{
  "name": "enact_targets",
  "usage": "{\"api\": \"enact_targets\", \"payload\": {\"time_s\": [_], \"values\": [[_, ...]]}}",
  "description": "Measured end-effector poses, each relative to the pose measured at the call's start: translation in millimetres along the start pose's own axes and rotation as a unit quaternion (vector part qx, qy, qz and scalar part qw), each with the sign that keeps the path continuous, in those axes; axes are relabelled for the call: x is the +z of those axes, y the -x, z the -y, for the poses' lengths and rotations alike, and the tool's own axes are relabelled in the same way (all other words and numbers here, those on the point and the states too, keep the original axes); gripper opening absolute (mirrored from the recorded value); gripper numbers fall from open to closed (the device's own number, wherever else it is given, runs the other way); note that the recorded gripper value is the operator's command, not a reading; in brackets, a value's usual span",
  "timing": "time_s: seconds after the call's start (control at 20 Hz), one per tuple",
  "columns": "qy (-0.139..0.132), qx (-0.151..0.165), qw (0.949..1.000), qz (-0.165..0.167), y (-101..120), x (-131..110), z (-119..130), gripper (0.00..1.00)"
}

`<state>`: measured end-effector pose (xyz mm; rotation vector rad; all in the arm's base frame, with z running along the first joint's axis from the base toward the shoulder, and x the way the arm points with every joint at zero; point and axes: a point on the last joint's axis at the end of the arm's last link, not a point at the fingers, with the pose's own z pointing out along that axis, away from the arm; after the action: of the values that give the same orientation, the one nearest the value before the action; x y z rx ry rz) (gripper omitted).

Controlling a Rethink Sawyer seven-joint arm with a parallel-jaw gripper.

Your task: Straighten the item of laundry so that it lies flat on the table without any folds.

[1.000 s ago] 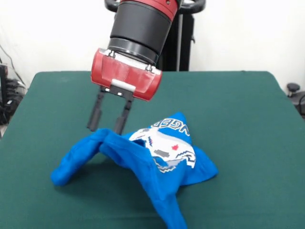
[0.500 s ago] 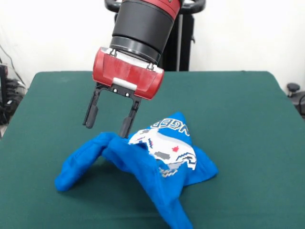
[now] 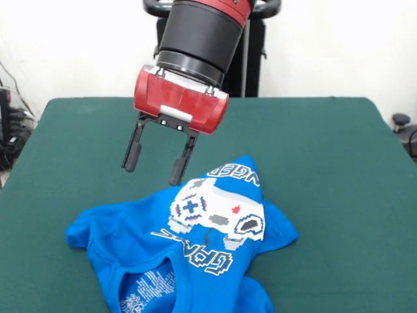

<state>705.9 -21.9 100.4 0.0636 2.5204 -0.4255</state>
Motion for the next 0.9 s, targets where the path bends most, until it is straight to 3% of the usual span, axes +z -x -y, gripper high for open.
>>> {"api": "enact_targets", "payload": {"time_s": [0.15,0.5,0.9], "values": [[0.004,0.012,0.9998,-0.013,-5,-1,3,1.00],[0.024,0.066,0.9942,-0.082,-37,4,19,1.00],[0.059,0.113,0.9815,-0.143,-85,10,4,1.00]]}}
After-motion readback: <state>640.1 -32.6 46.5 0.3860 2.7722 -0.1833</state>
